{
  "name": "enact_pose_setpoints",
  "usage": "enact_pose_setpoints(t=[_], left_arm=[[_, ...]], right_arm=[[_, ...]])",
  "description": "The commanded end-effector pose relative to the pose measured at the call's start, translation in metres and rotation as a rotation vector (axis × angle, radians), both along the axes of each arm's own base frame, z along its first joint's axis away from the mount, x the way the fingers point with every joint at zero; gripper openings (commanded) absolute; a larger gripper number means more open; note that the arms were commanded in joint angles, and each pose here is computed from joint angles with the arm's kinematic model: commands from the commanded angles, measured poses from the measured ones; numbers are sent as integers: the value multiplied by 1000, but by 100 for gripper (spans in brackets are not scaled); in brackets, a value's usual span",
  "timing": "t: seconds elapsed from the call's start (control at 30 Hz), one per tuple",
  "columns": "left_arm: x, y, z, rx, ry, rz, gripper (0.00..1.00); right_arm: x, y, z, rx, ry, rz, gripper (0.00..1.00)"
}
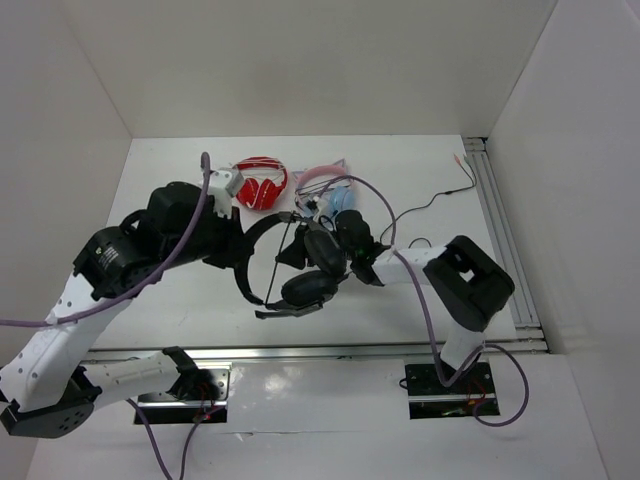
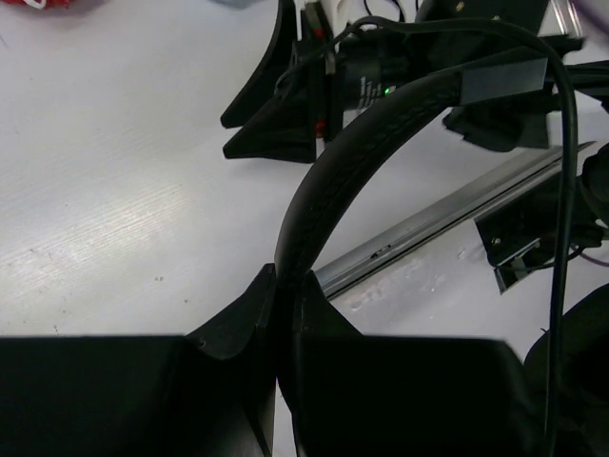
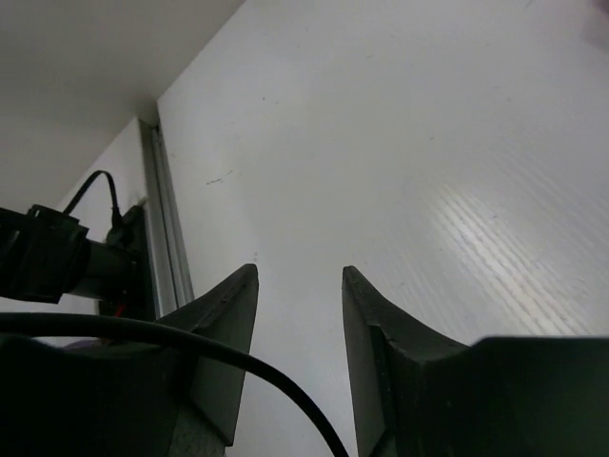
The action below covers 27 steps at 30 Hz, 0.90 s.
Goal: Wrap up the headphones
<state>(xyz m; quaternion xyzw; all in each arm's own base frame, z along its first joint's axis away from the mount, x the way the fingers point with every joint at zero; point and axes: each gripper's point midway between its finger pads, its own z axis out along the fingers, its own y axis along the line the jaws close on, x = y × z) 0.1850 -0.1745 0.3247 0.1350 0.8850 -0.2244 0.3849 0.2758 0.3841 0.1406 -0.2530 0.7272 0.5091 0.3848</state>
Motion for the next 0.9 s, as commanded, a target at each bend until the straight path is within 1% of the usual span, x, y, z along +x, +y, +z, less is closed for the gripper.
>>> enact_pose_setpoints(t=[0.0,0.03,0.07,0.1,0.13,0.17,0.23,0.27,0.33,0.4,0.43,0.5,0.53,0.57,0.6,0.63,0.67,0.7,0.73,0.8,0.83,0.87], left_arm=[[1,7,35,-81,-33,92,0],[2,13,42,-84,-44,133,0],[13,28,46,-52,-73,239,0],[19,37,50,-69,-64,341,0],[18,51,64,-82,-90,408,0],[27,63,72,-75,-132,499,0],[36,77,90,-118,-168,613,0],[41,84,95,-117,-184,651,0],[60,90,109,-131,-210,728,0],[75,93,115,-142,-214,766,0],[90,99,112,-135,-202,808,0],[107,101,114,-163,-199,832,0],[117,116,111,-157,-196,887,0],[130,117,103,-145,-168,899,0],[138,123,96,-125,-149,912,0],[154,136,85,-107,-123,946,0],[162,142,81,-104,-115,968,0],[167,149,72,-75,-94,974,0],[176,163,61,-69,-75,1012,0],[182,171,44,-24,-51,1018,0],[185,171,36,-9,-42,1013,0],[186,178,14,31,-5,1036,0]], right_arm=[[-4,21,31,195,-66,57,50],[-6,23,23,195,-48,74,50],[-6,25,5,177,-14,82,50],[-5,26,4,191,-19,82,50],[-12,27,-4,187,1,91,50],[-17,22,-17,171,19,89,50],[-26,20,-27,165,26,89,50],[-36,16,-40,140,53,88,50],[-50,12,-45,125,56,91,48],[-63,12,-52,94,68,97,47],[-67,10,-56,76,68,97,46],[-74,5,-63,36,82,73,38],[-81,5,-64,28,85,77,26],[-84,-1,-64,18,84,49,19],[-88,-4,-61,20,79,44,14],[-100,-7,-54,24,61,56,6],[-104,-8,-49,26,54,50,2],[-103,-11,-51,-6,46,14,0],[-115,-10,-48,-17,32,27,0],[-117,-16,-35,-50,-12,-26,0],[-128,-11,-26,-55,-32,-9,0],[-131,-11,-19,-73,-50,-21,0]])
